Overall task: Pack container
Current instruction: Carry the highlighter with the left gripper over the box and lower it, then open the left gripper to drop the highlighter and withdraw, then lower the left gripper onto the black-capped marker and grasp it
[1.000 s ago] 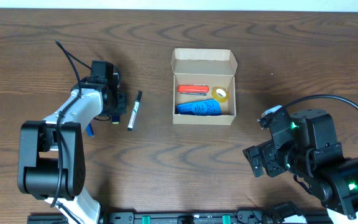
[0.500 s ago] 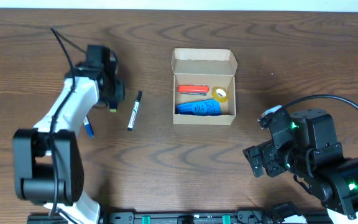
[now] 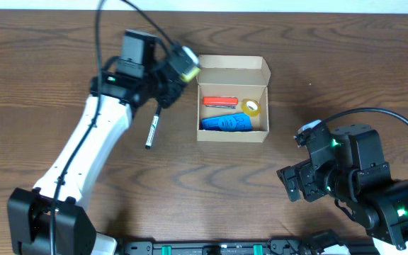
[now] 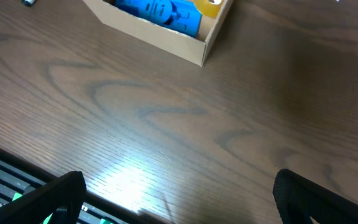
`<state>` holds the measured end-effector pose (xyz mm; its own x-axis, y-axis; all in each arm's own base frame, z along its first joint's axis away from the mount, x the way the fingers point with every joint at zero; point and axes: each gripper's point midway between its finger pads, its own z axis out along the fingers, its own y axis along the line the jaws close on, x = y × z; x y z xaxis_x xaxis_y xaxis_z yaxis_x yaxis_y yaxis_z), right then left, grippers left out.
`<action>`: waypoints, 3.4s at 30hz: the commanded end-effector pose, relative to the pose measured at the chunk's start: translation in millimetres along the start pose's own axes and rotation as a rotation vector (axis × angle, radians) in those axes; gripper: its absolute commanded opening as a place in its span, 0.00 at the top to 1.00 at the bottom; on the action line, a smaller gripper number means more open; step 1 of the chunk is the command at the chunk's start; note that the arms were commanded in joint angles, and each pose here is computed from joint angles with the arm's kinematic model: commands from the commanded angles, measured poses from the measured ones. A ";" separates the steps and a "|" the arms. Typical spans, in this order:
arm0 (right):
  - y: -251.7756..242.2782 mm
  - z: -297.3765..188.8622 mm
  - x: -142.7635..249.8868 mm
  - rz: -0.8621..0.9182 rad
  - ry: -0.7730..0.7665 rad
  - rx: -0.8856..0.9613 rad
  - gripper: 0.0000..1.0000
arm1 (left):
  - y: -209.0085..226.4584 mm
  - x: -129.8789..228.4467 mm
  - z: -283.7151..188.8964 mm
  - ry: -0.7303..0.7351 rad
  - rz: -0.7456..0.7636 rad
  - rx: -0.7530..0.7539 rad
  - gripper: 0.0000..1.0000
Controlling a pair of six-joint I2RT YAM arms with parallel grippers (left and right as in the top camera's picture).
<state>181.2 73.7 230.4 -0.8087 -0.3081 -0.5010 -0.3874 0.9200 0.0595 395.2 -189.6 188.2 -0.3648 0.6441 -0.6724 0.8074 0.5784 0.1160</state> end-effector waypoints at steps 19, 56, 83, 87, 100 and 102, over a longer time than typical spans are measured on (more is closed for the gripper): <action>-0.4 0.6 1.2 0.005 0.003 -0.002 0.01 | -135.9 -15.3 63.1 -0.019 0.703 0.311 0.94; -0.4 0.6 1.1 0.005 0.003 -0.003 0.01 | -114.4 -20.8 77.6 0.042 0.553 0.216 0.53; -0.4 0.6 1.2 0.005 0.003 -0.002 0.01 | 34.9 44.1 -100.5 0.259 -0.396 -0.313 0.31; -0.4 0.6 1.2 0.005 0.003 -0.002 0.01 | 29.2 75.9 -77.6 0.363 -0.435 -0.273 0.30; -0.4 0.6 1.1 0.005 0.003 -0.003 0.01 | 7.5 140.1 7.2 0.501 -0.508 -0.127 0.31; -0.4 0.6 1.1 0.005 0.003 -0.003 0.01 | 5.1 147.3 16.6 0.515 -0.518 -0.112 0.31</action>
<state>181.1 74.0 230.2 -0.8092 -0.3079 -0.5004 -0.3879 0.9197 0.0614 356.6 -97.9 93.1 -0.8614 0.4322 -0.2667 0.4471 0.8945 0.0055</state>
